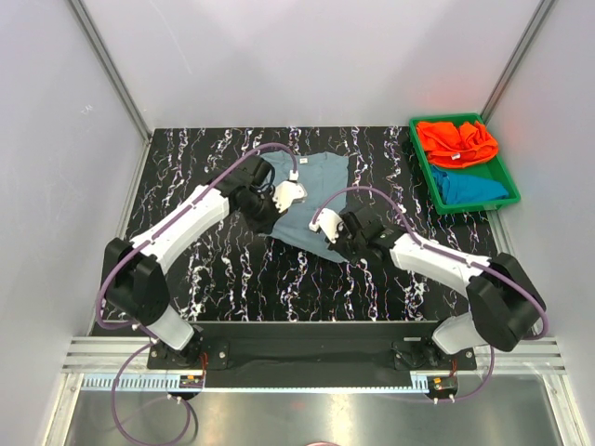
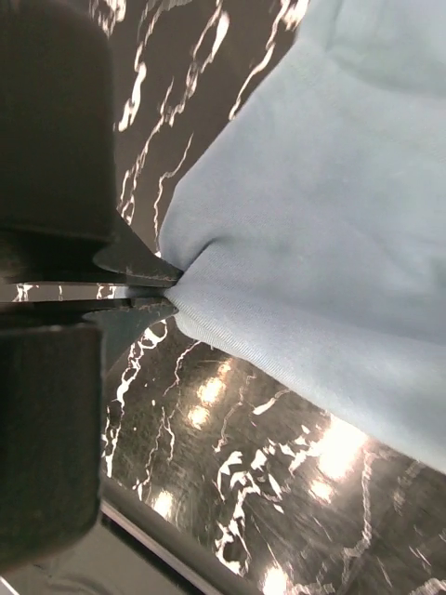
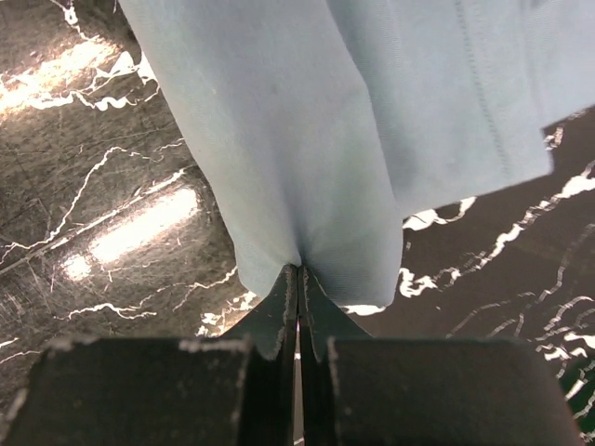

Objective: Fold and stack the t-shirts
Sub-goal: Fold the tshirt

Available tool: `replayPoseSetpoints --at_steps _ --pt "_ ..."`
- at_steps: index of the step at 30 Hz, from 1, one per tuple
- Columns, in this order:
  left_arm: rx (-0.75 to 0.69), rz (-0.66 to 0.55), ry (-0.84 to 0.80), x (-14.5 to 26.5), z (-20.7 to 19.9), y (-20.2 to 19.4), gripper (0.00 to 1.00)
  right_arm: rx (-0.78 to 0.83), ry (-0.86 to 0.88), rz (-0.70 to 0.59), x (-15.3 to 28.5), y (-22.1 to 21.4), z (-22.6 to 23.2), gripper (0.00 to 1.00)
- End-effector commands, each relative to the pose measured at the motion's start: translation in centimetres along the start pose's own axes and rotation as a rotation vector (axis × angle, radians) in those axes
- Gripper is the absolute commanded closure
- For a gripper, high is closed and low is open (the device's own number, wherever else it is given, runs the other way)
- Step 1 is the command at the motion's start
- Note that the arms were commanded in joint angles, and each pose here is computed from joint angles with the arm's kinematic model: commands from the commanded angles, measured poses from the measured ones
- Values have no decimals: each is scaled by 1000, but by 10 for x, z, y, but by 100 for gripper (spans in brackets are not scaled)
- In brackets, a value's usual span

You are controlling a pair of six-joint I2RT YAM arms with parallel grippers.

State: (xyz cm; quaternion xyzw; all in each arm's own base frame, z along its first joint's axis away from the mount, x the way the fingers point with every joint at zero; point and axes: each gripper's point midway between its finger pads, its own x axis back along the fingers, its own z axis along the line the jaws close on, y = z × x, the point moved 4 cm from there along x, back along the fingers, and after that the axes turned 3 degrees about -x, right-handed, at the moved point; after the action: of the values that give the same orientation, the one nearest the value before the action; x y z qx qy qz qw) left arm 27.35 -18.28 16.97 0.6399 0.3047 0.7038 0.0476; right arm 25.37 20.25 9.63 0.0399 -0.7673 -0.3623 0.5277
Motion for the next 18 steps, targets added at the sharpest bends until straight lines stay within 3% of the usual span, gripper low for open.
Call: replayPoseSetpoints --at_steps 1,10,18 --pt "-3 2 -48 16 -12 13 100 -20 -41 -87 22 28 -15 100" --pt "-12 16 -18 14 -9 13 100 7 -132 -238 68 80 -44 100" --pt "37 -7 79 8 25 11 100 18 -164 -258 66 86 -55 100"
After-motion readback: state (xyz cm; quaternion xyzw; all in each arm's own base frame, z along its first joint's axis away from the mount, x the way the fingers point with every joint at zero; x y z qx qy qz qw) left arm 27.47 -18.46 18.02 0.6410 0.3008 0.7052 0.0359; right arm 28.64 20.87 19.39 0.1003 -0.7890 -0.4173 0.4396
